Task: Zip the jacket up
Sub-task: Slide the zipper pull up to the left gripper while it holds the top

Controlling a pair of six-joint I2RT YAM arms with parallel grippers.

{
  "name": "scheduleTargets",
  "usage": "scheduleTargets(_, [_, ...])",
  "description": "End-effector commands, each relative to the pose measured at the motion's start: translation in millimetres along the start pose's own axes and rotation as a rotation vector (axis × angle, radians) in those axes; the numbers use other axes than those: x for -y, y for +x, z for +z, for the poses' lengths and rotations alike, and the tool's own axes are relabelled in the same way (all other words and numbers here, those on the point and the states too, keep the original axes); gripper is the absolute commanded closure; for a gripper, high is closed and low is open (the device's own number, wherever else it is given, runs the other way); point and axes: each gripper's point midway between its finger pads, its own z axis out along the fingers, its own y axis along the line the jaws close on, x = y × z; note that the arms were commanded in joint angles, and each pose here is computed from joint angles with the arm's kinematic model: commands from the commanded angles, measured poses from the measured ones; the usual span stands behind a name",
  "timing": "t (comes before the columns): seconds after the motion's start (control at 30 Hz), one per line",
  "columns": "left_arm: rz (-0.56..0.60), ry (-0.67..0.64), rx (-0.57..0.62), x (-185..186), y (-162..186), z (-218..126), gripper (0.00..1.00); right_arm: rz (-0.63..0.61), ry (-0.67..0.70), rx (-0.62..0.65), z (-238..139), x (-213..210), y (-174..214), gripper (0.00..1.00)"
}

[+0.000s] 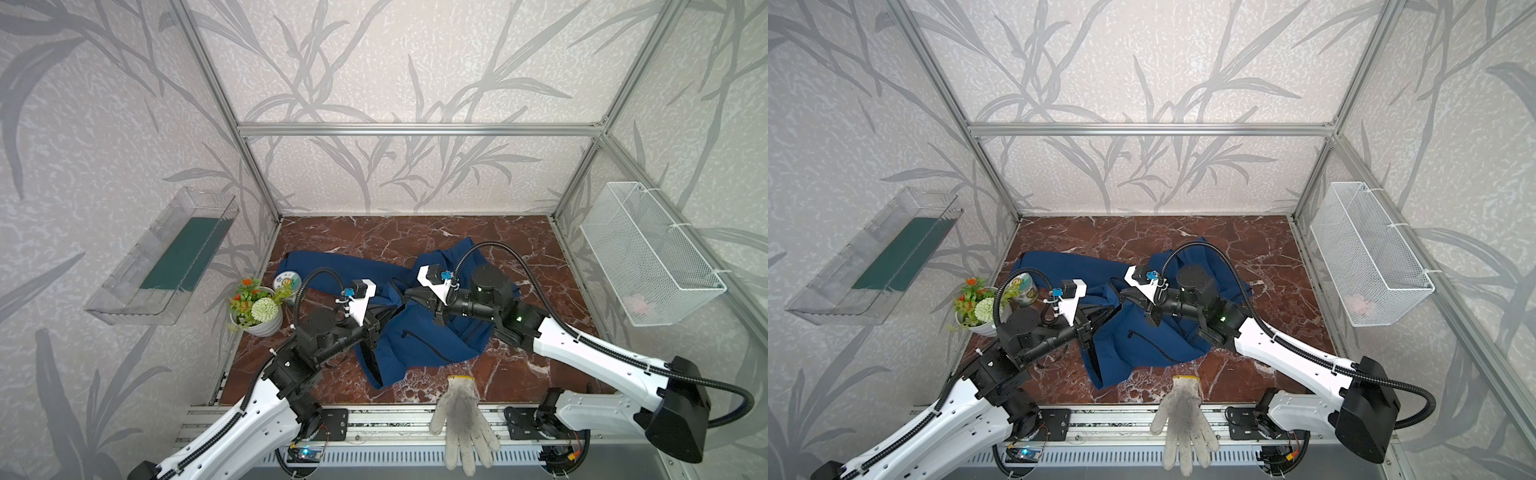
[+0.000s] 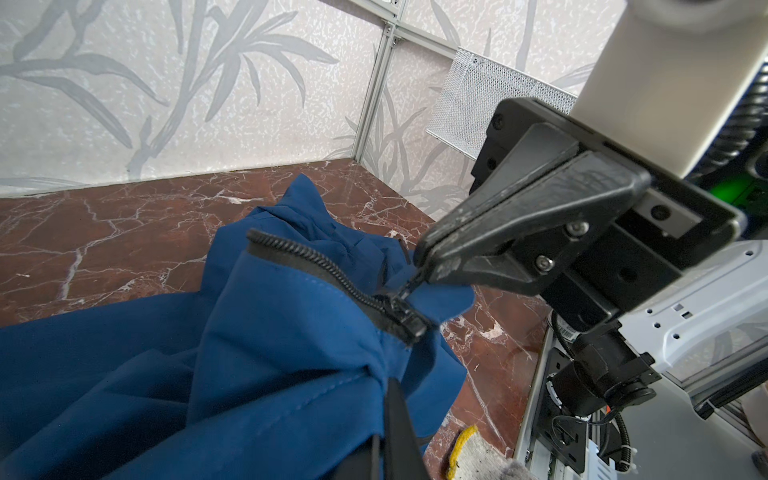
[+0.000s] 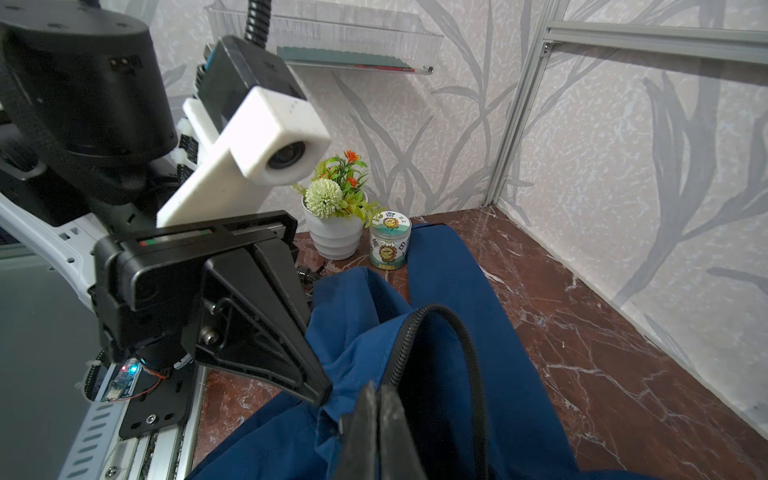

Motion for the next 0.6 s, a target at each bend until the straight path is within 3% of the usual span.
scheduleTargets(0.0, [-0.049,0.016,0.017,2.0,-0.5,0.6,1.00,-0.021,0.031,0.129,-6.3,6.1,-41.9,1.00])
scheduleTargets(0.07, [-0.073,0.015,0.045,0.7,-2.8,0.1,1.00,-0.027,0.035,0.124,-7.0,5.0,-37.9,1.00])
scheduleTargets(0.23, [-0.077,0.018,0.063,1.2,-5.8,-0.4,0.81,-0.035,0.032,0.100,-6.8,-0.5,-23.8,1.00])
scheduleTargets(0.57, [-0.086,0.039,0.083,4.1,-9.5,1.6,0.62,-0.048,0.012,0.090,-3.2,-8.8,-18.3,1.00])
